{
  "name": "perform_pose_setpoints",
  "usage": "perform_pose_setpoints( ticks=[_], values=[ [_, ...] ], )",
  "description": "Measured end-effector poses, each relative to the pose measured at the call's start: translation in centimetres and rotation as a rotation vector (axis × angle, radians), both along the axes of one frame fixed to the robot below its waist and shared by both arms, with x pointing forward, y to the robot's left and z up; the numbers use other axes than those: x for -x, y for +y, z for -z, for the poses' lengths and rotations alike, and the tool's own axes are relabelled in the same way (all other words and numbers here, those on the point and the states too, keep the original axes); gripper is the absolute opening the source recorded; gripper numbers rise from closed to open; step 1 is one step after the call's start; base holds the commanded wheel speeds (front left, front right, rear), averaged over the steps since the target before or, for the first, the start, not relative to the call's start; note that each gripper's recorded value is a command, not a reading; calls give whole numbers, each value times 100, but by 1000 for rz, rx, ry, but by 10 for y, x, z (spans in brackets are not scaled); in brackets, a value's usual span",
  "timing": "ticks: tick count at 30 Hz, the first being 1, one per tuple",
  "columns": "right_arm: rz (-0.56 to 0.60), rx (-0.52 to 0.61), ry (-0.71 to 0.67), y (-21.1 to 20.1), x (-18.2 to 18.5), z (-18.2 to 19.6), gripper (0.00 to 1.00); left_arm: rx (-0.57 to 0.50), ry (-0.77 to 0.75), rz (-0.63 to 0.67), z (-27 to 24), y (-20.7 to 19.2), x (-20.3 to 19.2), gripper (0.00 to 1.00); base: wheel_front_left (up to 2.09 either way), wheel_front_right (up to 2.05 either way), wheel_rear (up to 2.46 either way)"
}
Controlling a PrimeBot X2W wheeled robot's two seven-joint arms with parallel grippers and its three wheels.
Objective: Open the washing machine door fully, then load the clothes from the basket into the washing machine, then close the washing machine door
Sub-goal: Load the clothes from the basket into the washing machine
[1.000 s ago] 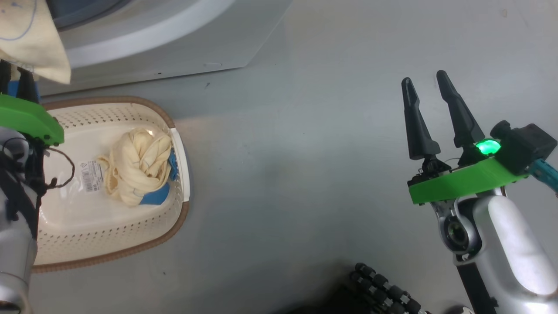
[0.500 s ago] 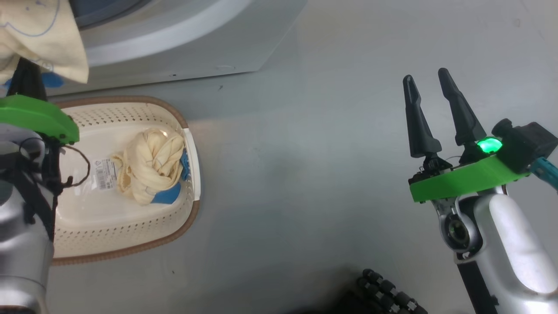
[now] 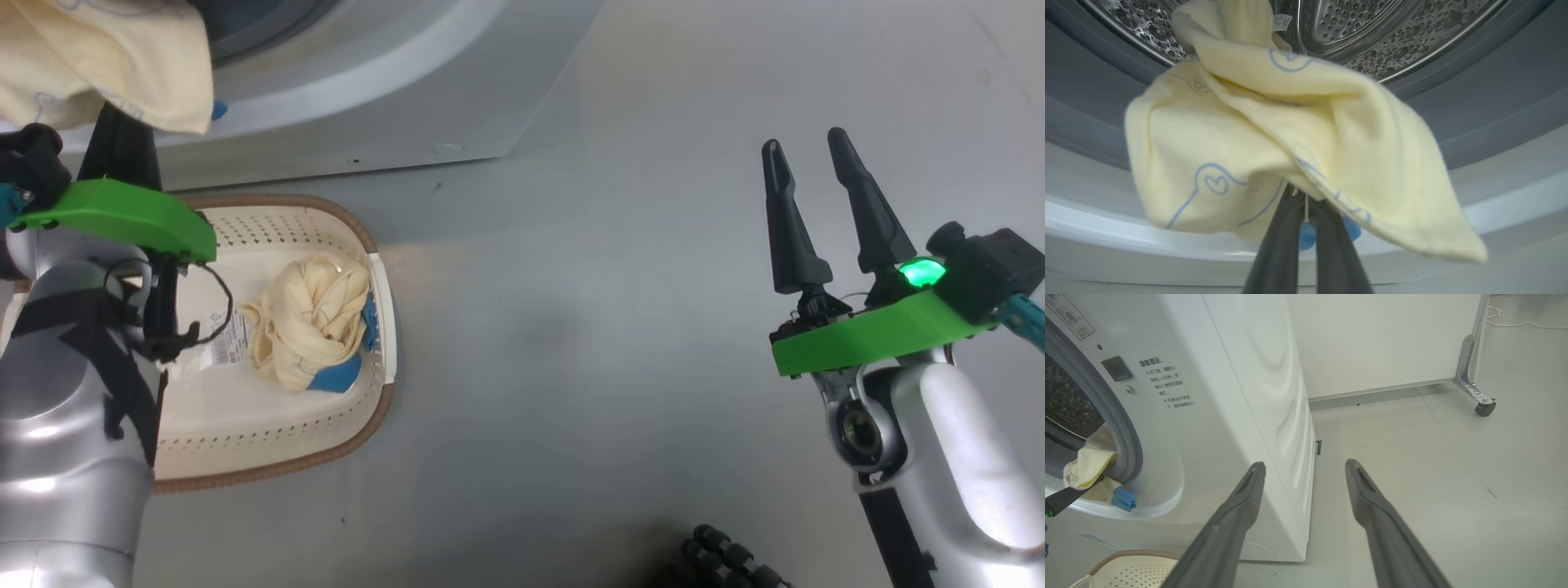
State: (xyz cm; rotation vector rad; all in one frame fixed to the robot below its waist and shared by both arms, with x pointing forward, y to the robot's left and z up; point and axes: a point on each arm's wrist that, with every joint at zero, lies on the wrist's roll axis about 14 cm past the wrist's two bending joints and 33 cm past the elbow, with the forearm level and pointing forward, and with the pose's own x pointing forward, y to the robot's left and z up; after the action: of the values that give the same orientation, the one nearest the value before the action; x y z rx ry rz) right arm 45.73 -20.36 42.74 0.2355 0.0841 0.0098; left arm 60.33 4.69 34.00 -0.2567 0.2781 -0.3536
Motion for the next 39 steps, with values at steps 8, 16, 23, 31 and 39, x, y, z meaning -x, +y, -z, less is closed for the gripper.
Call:
perform_pose_setpoints(
  ticks=[8,16,23,31,39],
  values=[
    [-2,-6,-30,2,2,-13,100,18,-141,23,-53,-8,-9,0,0,0,0],
    [-1,-11,-36,2,5,-17,100,-19,-108,62,-49,-16,-15,0,0,0,0],
    [12,-17,-30,1,7,-16,100,-46,-148,62,-72,-17,-49,0,0,0,0],
    [21,-18,-26,-1,10,-16,100,-92,-62,73,-58,-20,-60,0,0,0,0],
    [38,-24,-7,-4,15,-11,100,-123,-74,76,-74,-26,-92,0,0,0,0]
  ],
)
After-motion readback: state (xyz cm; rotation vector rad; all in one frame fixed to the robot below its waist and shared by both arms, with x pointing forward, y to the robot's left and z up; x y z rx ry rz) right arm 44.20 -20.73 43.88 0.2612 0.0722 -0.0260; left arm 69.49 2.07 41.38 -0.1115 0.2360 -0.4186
